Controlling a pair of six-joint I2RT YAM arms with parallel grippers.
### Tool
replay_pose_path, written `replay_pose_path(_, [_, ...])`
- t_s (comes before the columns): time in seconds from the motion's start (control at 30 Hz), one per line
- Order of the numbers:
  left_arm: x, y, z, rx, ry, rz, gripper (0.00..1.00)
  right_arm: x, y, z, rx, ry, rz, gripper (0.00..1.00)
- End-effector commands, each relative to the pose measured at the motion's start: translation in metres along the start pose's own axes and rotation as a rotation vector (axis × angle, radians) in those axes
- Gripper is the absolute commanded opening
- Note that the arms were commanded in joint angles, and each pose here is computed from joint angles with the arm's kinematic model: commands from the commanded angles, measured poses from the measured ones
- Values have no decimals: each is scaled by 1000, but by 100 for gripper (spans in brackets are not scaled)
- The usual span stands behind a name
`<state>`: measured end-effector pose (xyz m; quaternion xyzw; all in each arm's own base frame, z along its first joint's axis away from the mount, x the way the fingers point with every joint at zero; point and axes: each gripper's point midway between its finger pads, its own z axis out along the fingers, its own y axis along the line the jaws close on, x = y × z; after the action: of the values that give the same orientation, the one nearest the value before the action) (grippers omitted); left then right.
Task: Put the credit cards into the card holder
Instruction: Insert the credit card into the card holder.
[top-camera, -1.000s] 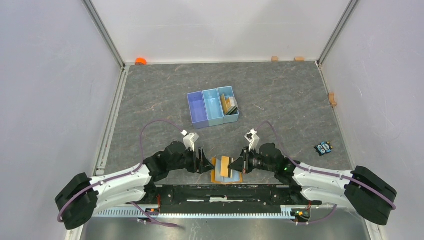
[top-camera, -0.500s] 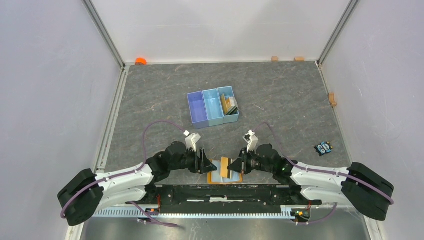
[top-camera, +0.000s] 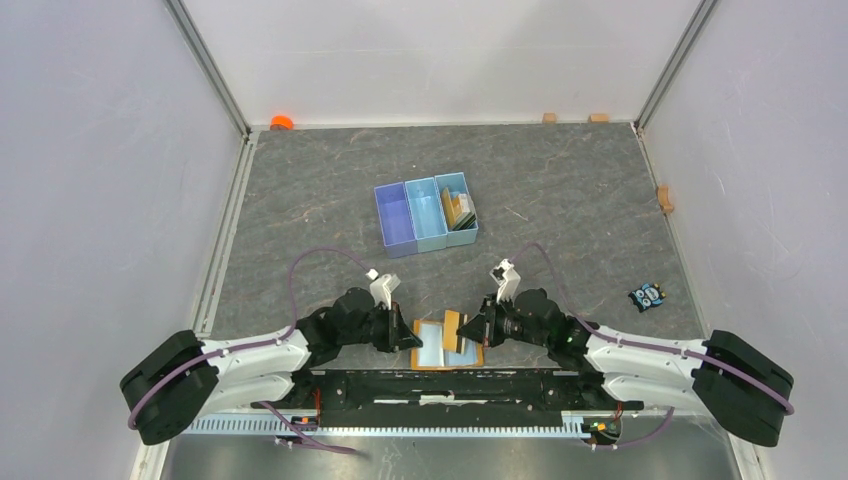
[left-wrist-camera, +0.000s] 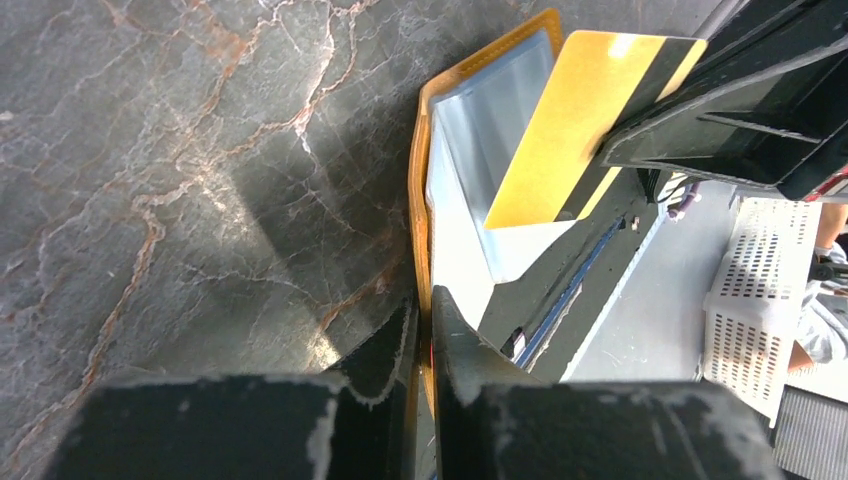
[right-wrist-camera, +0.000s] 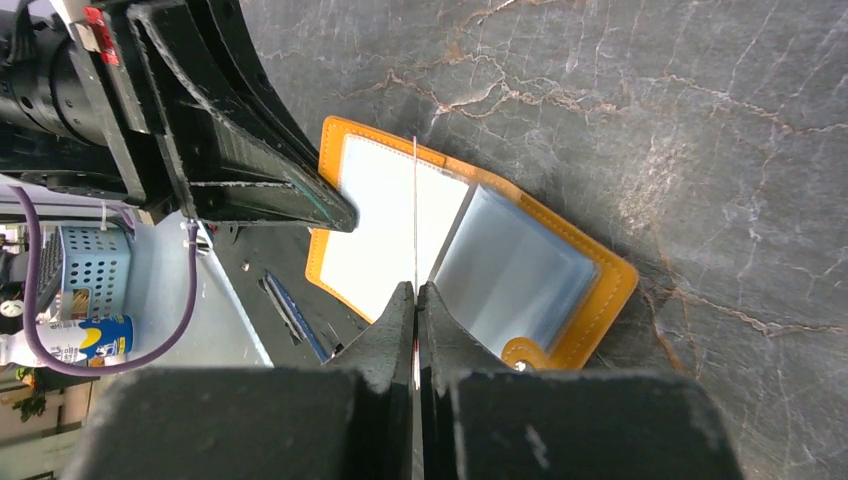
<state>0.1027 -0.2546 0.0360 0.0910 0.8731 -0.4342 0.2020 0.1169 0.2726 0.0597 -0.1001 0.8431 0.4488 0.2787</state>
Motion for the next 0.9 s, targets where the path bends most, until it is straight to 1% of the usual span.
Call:
replay_pose_path(0.0, [-1,1,1,5,-19,0,9,-4,0,-1,-1,-37,20,0])
replay_pose_path(0.07, [-1,3,1,-1,-21,0,6,-1,2,-1,-27,-34,44,0])
replay_pose_path(0.13, [0,4,1,-2,-23,0,4,1,5,-1,-57,-38,66,0])
replay_pose_path(0.27, [1,6,2,0,-24,-4,2,4,4,1,-62,-30,90,0])
replay_pose_path(0.47, [3,7,4,1,-21,-12,2,10,9,2,-105,-14,136,0])
replay_pose_path(0.63, [4,8,4,2,-19,-13,2,15,5,1,-102,-3,161,0])
replay_pose_path(0.87, [5,9,3,0,-21,-17,2,9,-1,-2,-57,-35,144,0])
